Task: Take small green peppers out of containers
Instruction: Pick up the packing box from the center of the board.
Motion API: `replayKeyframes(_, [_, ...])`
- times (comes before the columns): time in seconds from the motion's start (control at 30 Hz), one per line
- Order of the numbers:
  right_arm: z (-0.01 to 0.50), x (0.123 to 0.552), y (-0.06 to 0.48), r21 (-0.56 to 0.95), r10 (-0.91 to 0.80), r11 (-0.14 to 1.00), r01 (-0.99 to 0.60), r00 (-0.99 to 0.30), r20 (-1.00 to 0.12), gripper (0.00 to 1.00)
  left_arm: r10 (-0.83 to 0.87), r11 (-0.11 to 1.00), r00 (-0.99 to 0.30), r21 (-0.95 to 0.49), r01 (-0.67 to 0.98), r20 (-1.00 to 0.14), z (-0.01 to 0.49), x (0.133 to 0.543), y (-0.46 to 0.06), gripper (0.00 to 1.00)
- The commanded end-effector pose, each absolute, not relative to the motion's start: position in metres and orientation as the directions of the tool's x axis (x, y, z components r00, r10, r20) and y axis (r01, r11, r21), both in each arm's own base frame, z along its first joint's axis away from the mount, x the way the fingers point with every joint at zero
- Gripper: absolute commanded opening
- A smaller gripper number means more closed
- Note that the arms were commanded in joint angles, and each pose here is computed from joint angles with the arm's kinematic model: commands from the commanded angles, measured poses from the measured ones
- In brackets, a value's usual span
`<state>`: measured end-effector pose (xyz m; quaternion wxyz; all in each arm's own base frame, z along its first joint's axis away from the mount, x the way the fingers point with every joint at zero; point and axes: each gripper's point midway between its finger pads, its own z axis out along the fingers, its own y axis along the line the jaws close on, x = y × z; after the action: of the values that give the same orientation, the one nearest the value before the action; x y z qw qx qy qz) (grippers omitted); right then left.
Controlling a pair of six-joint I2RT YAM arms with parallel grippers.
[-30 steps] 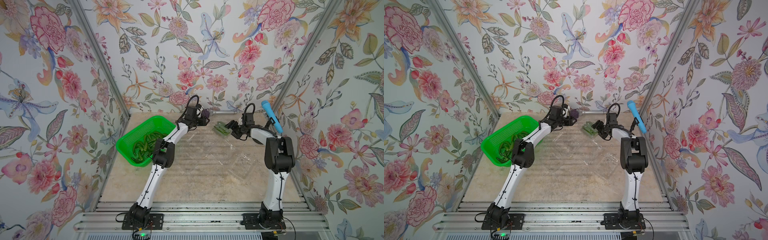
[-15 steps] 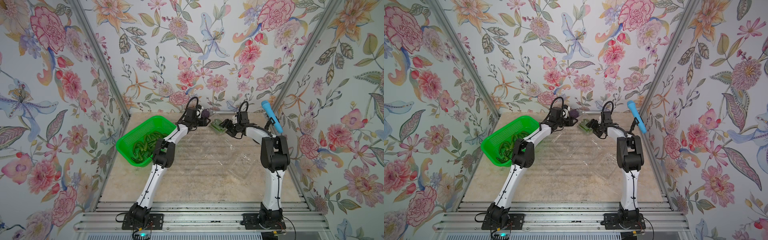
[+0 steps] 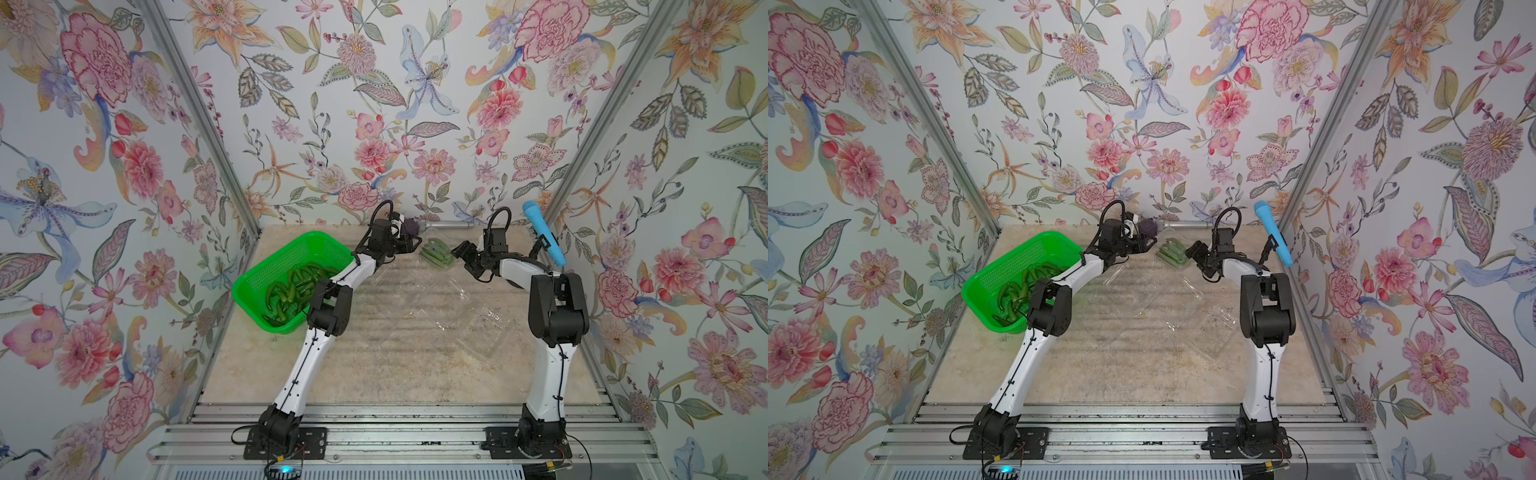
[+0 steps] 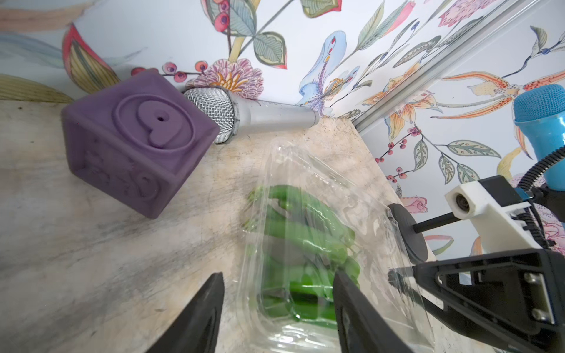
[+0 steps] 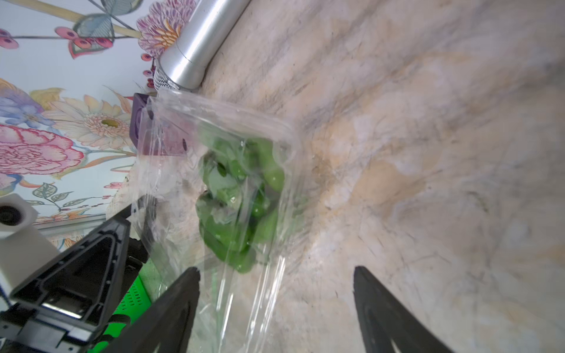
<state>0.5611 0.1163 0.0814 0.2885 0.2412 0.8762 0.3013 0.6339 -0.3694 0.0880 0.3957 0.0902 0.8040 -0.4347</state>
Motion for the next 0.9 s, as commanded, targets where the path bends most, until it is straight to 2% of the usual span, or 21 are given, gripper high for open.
replayKeyframes(0.0, [0.102,0.586,0.121,0.708,0.614,0.681,0.19,-0.674,-0.41,0.82,-0.266,0.531,-0.639,-0.662,0.528,-0.722,0.103,0.641,-0.373,0.6])
replayKeyframes(0.17, [0.102,0.602,0.123,0.737,0.63,0.657,0.158,-0.653,-0.421,0.82,-0.279,0.519,-0.624,-0.661,0.541,-0.73,0.107,0.642,-0.374,0.61])
replayKeyframes(0.27, [0.097,0.609,0.123,0.713,0.615,0.682,0.166,-0.658,-0.435,0.82,-0.286,0.524,-0.617,-0.659,0.54,-0.733,0.107,0.644,-0.373,0.64])
replayKeyframes(0.6, [0.075,0.62,0.142,0.684,0.562,0.718,0.131,-0.688,-0.459,0.82,-0.299,0.508,-0.635,-0.682,0.526,-0.712,0.09,0.648,-0.376,0.64])
replayKeyframes(0.7, [0.073,0.624,0.155,0.703,0.544,0.704,0.098,-0.711,-0.446,0.79,-0.297,0.471,-0.638,-0.69,0.55,-0.711,0.093,0.644,-0.381,0.63])
replayKeyframes(0.87, [0.073,0.623,0.17,0.709,0.516,0.703,0.065,-0.732,-0.445,0.75,-0.27,0.483,-0.642,-0.678,0.554,-0.717,0.095,0.64,-0.381,0.57])
